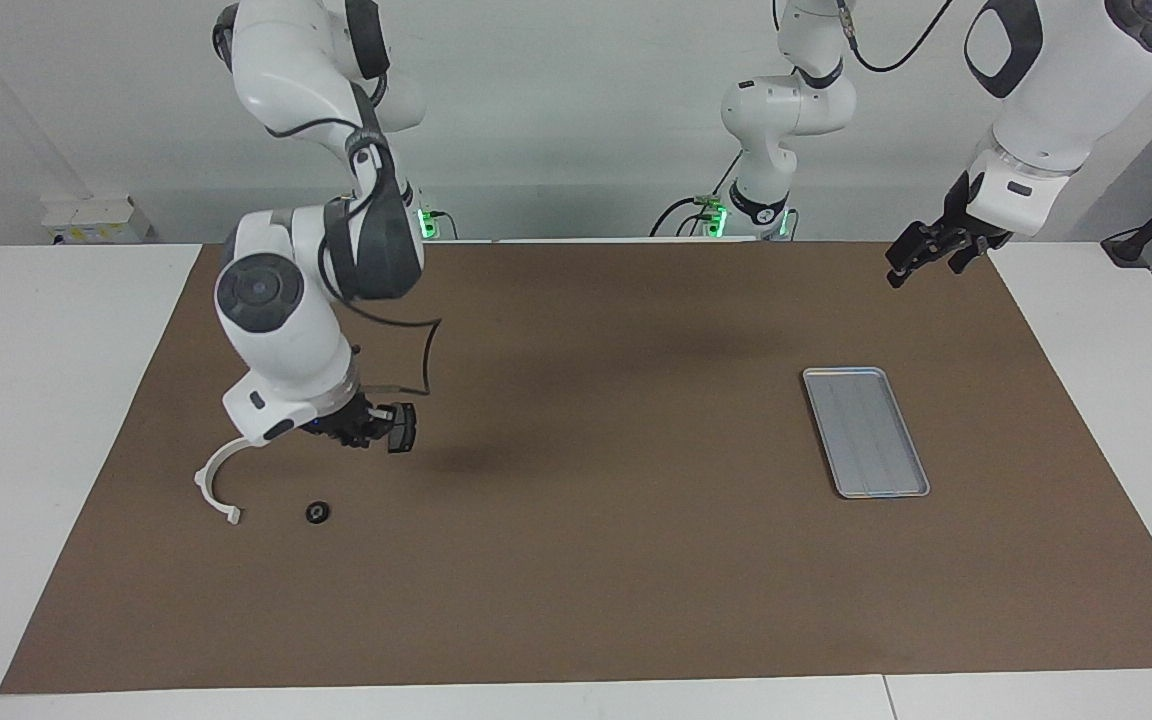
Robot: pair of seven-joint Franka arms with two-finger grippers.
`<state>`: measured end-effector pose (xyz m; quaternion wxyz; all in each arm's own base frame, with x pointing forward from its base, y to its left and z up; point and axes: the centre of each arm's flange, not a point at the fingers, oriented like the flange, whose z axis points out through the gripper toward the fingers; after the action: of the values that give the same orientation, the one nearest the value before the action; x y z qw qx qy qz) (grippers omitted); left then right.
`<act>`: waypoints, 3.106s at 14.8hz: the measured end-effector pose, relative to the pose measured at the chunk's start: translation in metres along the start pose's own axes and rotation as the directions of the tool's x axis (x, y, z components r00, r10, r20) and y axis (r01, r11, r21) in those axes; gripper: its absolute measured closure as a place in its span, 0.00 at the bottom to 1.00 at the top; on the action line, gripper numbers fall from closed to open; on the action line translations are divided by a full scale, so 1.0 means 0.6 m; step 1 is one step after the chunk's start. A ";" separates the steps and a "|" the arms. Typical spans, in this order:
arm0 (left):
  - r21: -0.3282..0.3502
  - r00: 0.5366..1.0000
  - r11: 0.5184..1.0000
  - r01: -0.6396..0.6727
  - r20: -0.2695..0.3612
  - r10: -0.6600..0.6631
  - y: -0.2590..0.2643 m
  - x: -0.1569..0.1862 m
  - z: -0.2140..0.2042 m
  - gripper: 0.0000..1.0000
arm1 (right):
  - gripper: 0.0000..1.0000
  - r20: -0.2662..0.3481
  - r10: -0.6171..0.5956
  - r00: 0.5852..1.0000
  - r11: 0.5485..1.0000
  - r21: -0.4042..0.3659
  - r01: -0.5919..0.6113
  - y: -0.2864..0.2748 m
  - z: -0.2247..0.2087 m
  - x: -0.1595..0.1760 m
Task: Pick bearing gear from pile to tray
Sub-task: 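Carry the small bearing to the table center and release it, then withdraw the right gripper while the left gripper reaches toward the bearing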
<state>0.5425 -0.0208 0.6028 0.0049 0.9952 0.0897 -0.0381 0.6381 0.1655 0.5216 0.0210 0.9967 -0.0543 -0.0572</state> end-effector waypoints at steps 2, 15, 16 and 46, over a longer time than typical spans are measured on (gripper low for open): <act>0.000 1.000 1.000 0.000 0.000 0.000 0.000 0.000 0.000 0.00 | 0.76 -0.006 0.104 0.995 0.994 0.028 -0.104 -0.092 -0.039 -0.065; 0.000 1.000 1.000 0.000 0.000 0.000 0.000 0.000 0.000 0.00 | 0.76 -0.018 0.534 0.845 0.839 0.133 -0.527 -0.480 0.170 -0.211; 0.000 1.000 1.000 0.000 0.000 0.000 0.000 0.000 0.000 0.00 | 0.76 -0.021 0.541 0.841 0.835 0.134 -0.534 -0.499 0.205 -0.212; 0.000 1.000 1.000 0.000 0.000 0.000 0.000 0.000 0.000 0.00 | 0.00 -0.084 0.042 0.996 0.998 0.042 -0.038 -0.111 0.060 0.021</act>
<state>0.5424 -0.0209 0.6028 0.0049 0.9952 0.0897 -0.0381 0.6535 0.2290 0.4815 0.0042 0.9971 -0.0744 -0.0130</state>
